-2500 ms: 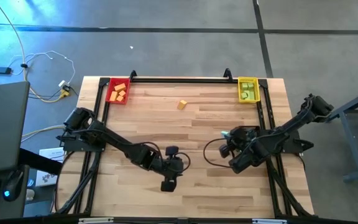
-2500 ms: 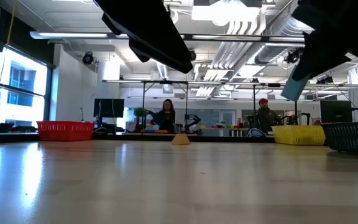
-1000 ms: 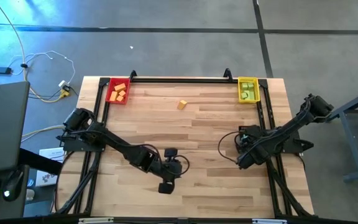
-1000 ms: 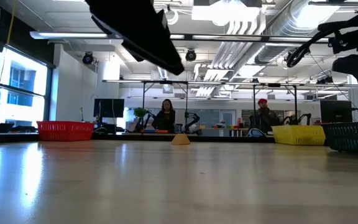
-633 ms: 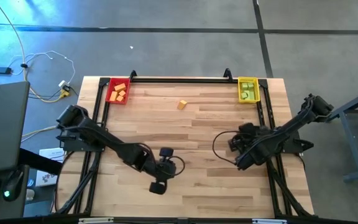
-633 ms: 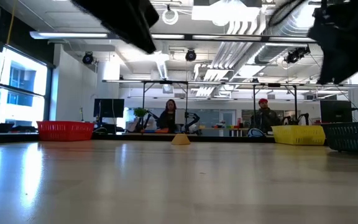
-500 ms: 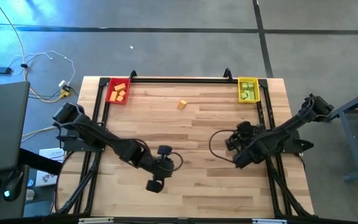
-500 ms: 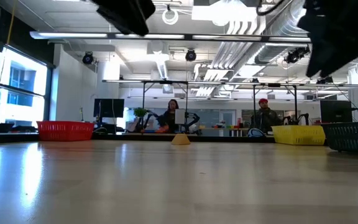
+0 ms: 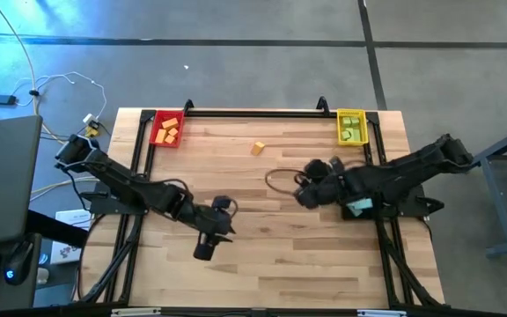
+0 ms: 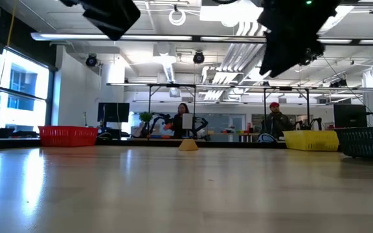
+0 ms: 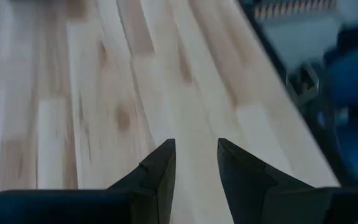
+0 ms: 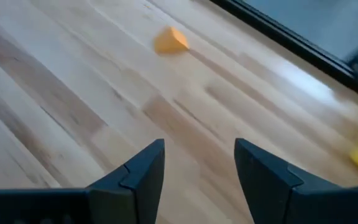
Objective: Sort & place blocks by color
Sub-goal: Put the yellow block into the red bin
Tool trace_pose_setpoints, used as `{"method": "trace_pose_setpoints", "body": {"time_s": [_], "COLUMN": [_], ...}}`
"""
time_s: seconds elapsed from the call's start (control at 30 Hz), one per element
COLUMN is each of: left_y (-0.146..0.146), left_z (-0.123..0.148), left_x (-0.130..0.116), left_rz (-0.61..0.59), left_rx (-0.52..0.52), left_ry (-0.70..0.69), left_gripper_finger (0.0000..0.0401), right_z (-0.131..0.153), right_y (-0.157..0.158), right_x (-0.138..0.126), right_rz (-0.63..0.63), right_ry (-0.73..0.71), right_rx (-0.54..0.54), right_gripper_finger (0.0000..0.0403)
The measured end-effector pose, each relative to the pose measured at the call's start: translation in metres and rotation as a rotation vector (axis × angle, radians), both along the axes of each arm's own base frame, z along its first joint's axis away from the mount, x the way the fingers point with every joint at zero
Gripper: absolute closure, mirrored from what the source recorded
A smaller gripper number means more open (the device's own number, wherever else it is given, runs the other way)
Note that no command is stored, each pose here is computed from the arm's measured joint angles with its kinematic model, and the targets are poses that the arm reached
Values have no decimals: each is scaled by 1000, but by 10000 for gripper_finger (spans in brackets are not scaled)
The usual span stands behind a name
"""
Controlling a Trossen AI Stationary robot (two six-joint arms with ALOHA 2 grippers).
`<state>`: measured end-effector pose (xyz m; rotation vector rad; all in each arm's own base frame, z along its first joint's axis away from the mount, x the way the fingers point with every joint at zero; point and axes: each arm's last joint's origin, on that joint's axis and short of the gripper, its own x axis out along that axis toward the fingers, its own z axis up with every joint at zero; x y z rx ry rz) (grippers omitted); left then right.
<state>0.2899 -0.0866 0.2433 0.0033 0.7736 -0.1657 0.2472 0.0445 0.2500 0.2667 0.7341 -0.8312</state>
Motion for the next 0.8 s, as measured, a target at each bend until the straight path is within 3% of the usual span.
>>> {"method": "trace_pose_setpoints", "body": {"time_s": [0.2,0.37,0.63,0.8], "left_y": [22,41,78,105], "left_z": [-11,-18,-40,-49], "left_x": [-14,-29,-40,-45], "left_rz": [64,29,-18,45], "left_rx": [-42,-48,-62,-73], "left_ry": [-86,-119,-155,-171], "left_gripper_finger": [295,295,295,295], "right_z": [11,24,40,46], "right_y": [-30,-56,-103,-127], "right_x": [26,41,48,45], "right_rz": [130,226,312,331], "right_ry": [-85,-182,-279,-317], "right_rx": [7,-43,-153,-196], "right_gripper_finger": [222,222,222,222]}}
